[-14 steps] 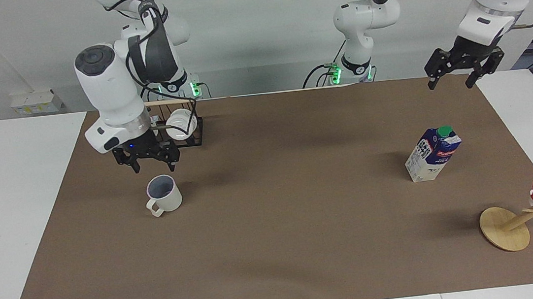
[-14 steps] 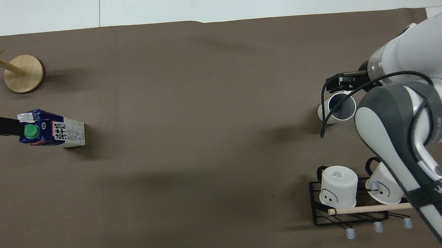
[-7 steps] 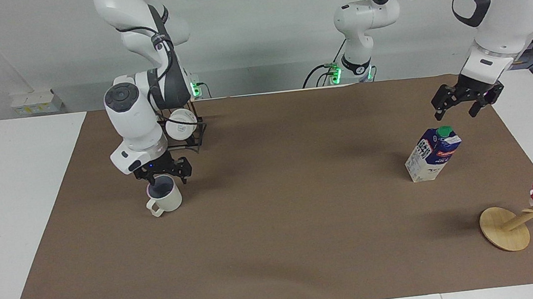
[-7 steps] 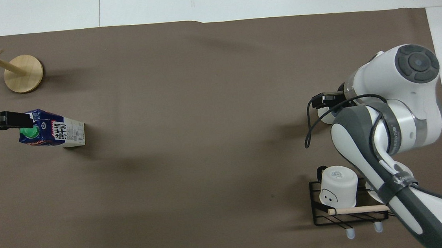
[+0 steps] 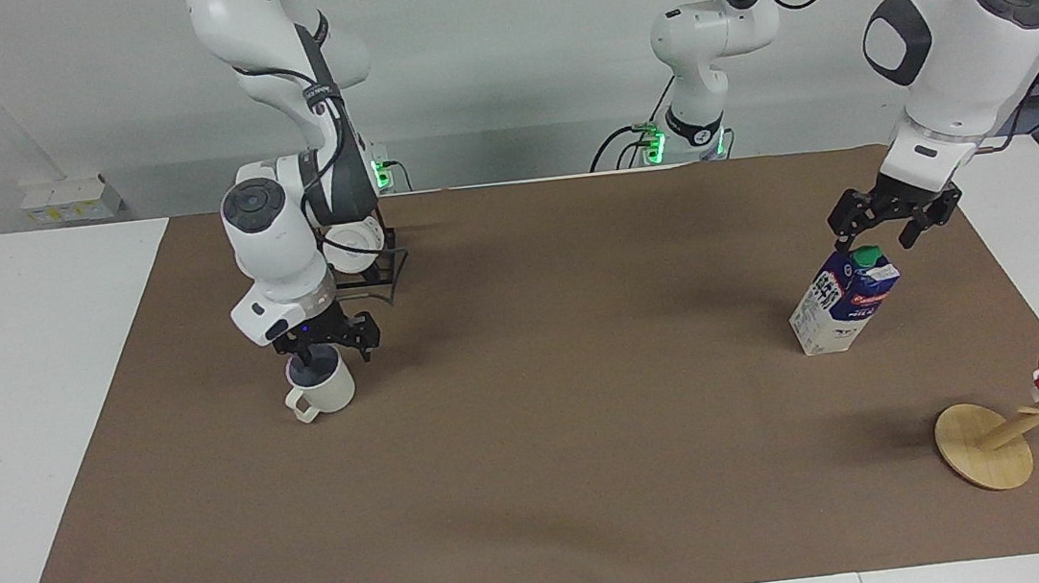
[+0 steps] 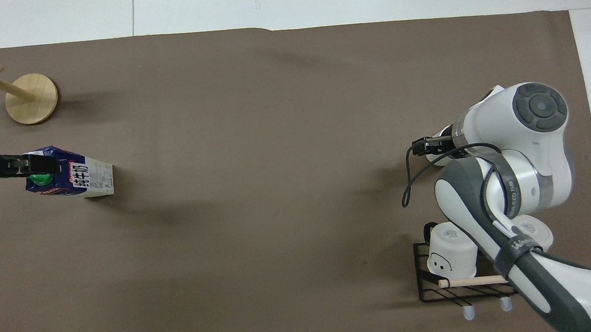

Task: Place cup and milk on table
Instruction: 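Carry the white mug with the right gripper toward the table center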

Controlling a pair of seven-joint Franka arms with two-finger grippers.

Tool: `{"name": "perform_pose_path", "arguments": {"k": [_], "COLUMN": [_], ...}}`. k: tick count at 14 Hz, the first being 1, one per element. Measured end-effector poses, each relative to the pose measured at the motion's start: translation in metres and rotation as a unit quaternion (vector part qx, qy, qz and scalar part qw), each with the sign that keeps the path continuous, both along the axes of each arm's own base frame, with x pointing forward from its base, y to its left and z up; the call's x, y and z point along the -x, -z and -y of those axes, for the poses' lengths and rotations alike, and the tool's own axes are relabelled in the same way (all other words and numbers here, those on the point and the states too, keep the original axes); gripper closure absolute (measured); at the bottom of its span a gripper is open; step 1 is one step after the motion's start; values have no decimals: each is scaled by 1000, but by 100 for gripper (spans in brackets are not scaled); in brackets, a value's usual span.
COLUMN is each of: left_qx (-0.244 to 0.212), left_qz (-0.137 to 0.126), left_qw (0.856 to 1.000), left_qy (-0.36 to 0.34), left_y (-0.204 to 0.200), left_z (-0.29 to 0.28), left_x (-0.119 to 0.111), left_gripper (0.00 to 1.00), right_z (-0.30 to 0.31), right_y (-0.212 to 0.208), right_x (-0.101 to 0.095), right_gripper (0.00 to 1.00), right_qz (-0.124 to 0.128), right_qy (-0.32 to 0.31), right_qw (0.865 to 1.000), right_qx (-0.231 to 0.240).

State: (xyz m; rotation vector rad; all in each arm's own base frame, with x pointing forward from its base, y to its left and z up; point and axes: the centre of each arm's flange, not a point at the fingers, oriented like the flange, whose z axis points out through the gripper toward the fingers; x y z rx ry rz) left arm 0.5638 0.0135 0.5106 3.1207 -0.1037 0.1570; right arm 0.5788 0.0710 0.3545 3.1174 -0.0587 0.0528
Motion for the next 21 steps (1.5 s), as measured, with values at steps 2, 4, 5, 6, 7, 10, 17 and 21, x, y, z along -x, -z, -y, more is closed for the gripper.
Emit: {"name": "perform_pose_path", "arguments": {"k": [2, 4, 5, 6, 7, 10, 17, 21], "left_qx": [0, 0, 0, 0, 0, 0, 0, 0], "left_qz": [0, 0, 0, 0, 0, 0, 0, 0], "left_qw": [1000, 1000, 1000, 1000, 1000, 1000, 1000, 1000], "left_qy": [1, 2, 2, 2, 2, 2, 1, 1], "left_y": [0, 0, 0, 0, 0, 0, 0, 0], "left_z": [1, 2, 3, 3, 3, 2, 1, 1], "left_x": [0, 0, 0, 0, 0, 0, 0, 0], "left_gripper": [0, 0, 0, 0, 0, 0, 0, 0], "right_z": [0, 0, 0, 0, 0, 0, -7, -85], "right_y": [2, 3, 3, 3, 3, 2, -54, -97], "right_x": [1, 2, 2, 2, 2, 1, -18, -5], "right_gripper": [6, 16, 27, 41, 52, 83, 96, 96], "right_qz": [-2, -3, -3, -3, -3, -2, -7, -39], "right_qy": [-1, -2, -2, -2, -2, -2, -7, -72], "right_qw": [1000, 1000, 1000, 1000, 1000, 1000, 1000, 997], "right_qx": [0, 1, 1, 1, 1, 1, 3, 13]}}
